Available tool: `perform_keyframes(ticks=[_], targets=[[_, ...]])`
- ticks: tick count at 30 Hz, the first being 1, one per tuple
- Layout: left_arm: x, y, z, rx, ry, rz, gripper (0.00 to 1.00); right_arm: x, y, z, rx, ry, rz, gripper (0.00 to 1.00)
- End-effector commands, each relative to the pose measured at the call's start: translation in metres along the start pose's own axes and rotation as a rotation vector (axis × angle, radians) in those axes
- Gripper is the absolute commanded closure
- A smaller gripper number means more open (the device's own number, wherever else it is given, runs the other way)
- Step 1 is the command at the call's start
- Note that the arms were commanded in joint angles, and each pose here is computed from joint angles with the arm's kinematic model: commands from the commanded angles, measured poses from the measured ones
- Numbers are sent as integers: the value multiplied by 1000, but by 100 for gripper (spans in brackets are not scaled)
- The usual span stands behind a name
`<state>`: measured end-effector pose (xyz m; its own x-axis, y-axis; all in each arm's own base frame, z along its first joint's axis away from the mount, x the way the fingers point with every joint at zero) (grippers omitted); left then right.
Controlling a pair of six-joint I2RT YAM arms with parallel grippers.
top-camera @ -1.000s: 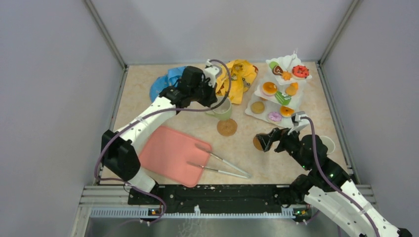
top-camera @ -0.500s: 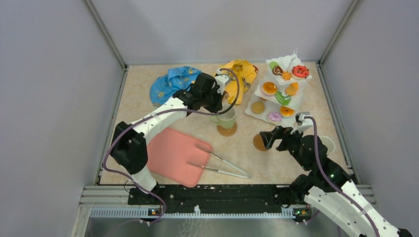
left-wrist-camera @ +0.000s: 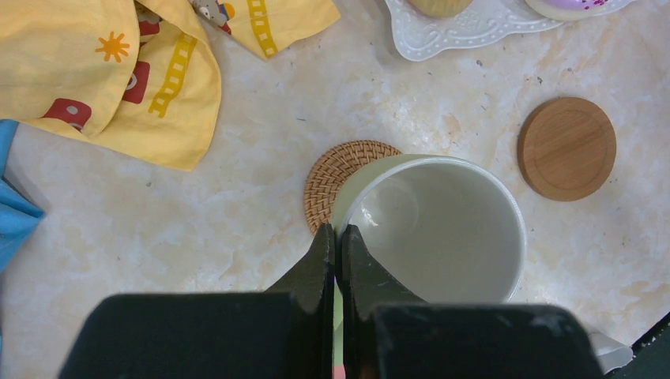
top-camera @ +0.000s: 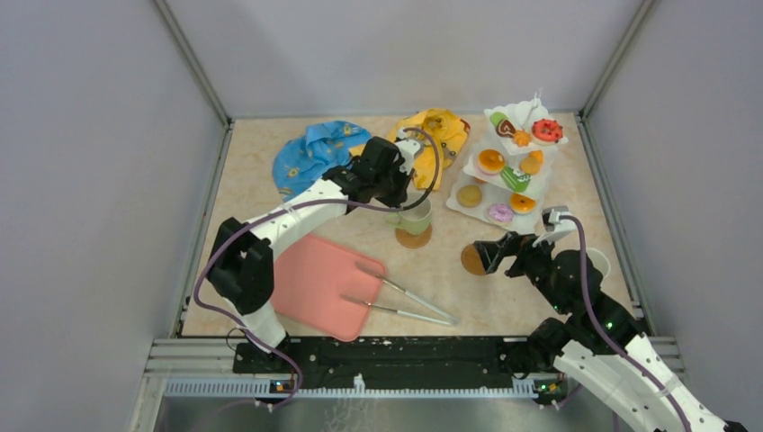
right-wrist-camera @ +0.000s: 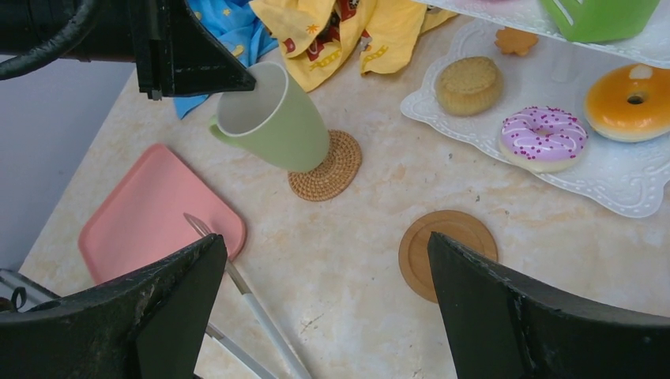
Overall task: Serve the afternoon tea
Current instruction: Place the cup on the coaster.
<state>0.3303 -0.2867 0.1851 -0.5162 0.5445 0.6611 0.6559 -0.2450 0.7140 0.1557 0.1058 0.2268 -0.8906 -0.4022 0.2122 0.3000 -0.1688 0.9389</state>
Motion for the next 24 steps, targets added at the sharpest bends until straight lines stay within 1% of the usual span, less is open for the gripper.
perform_keyframes(ticks=[1, 12, 21, 24], targets=[[-3, 20, -7, 9, -23, -100, 100, 4, 12, 4, -16, 21, -43, 1], [-20, 7, -3, 26, -8, -47, 100, 2, 11, 6, -13, 31, -39, 1], [-24, 3, -1, 26, -5, -42, 100, 0, 10, 6, -11, 35, -38, 1], [-22, 7, -3, 17, -15, -74, 100, 0, 9, 7, -9, 42, -37, 1]])
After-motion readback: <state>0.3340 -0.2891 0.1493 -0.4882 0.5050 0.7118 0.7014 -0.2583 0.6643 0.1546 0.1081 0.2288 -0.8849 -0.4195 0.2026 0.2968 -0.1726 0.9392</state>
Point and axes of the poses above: each gripper's point midway between its finger pads, its own x axis back along the fingers, its own z axis along the line the jaws close on, y = z × x, the point moved 4 cm from there along x, back along the fingers, and after that the axes turned 8 degrees about x, right-handed, at the moved point
